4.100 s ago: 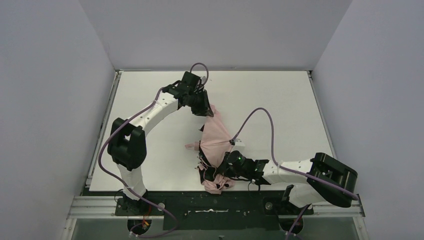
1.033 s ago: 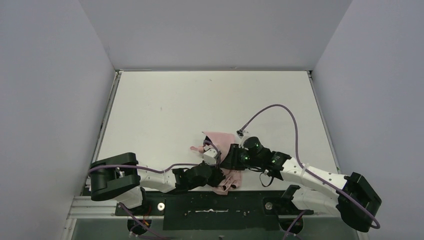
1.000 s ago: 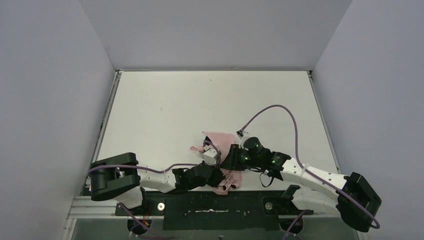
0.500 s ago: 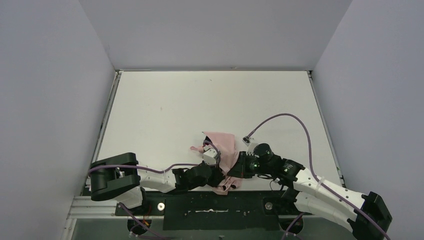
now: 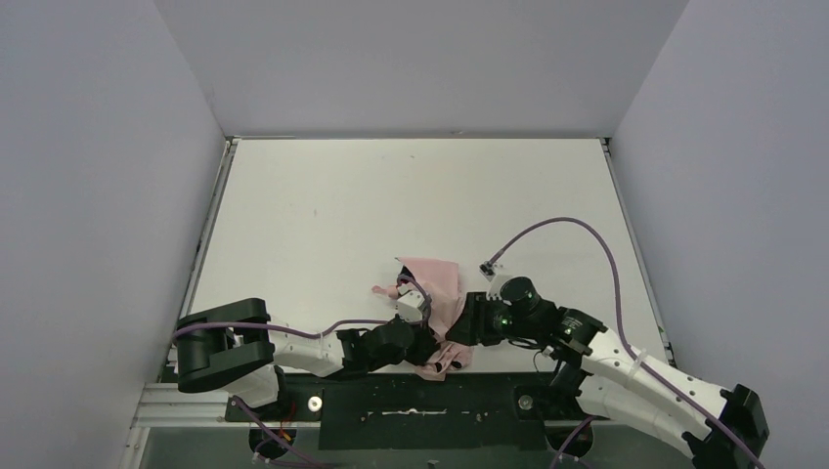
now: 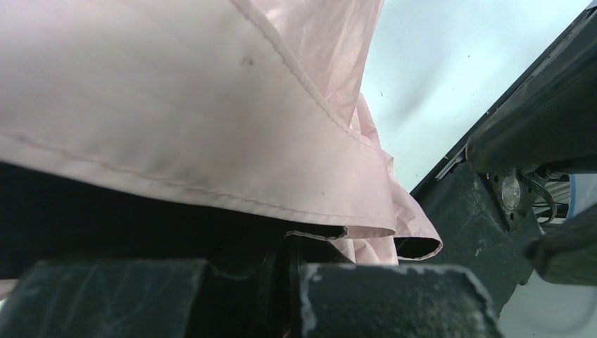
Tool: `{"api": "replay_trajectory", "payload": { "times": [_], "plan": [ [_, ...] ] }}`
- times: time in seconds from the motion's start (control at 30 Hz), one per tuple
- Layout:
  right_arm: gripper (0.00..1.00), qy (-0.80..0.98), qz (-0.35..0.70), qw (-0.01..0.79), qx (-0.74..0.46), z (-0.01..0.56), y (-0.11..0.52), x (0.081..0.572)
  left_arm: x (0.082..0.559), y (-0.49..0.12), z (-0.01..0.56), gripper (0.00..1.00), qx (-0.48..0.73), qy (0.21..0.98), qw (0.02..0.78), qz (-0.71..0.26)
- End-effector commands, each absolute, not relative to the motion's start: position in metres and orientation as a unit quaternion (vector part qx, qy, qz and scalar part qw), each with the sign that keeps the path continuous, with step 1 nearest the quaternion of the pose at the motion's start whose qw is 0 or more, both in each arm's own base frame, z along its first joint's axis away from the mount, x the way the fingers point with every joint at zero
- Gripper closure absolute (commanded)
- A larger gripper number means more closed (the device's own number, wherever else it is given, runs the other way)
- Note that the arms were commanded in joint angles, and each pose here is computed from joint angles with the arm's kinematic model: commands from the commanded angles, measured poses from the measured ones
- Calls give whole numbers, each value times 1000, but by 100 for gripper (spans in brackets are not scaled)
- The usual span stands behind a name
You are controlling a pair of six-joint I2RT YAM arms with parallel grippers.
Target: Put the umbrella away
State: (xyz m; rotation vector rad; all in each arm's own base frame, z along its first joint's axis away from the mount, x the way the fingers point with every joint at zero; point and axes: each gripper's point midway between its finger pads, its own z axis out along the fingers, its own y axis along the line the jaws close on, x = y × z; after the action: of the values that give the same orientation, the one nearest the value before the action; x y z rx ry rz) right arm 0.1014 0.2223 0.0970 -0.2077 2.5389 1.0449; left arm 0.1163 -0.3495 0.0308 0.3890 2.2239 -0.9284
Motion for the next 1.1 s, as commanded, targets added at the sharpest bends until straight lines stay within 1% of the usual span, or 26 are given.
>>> {"api": "replay_trajectory", "payload": {
  "times": [0.0, 0.07, 0.2, 0.37, 0.63, 0.77, 0.83, 0.9, 1.07],
  "plan": [
    [55, 862, 409, 288, -85, 145, 254, 148, 113, -353, 38, 100, 151, 849, 345, -371],
    [55, 855, 413, 300, -88, 151, 264, 161, 113, -352, 38, 100, 151, 849, 345, -371],
    [56, 848, 427, 300, -95, 155, 284, 176, 113, -353, 39, 100, 152, 848, 345, -373],
    [54, 852, 416, 308, -75, 147, 286, 192, 112, -352, 39, 100, 154, 847, 344, -375],
    [54, 834, 459, 292, -90, 152, 301, 195, 111, -353, 40, 100, 154, 846, 345, -377],
    [57, 827, 478, 277, -103, 152, 309, 190, 111, -354, 40, 100, 154, 846, 345, -377],
    [60, 827, 482, 267, -106, 149, 311, 189, 111, -354, 40, 100, 155, 846, 344, -377],
    [65, 827, 486, 260, -108, 146, 313, 187, 111, -354, 40, 100, 155, 846, 344, -377],
    [85, 831, 482, 255, -107, 142, 309, 184, 112, -354, 39, 100, 152, 846, 345, -377]
  ]
}}
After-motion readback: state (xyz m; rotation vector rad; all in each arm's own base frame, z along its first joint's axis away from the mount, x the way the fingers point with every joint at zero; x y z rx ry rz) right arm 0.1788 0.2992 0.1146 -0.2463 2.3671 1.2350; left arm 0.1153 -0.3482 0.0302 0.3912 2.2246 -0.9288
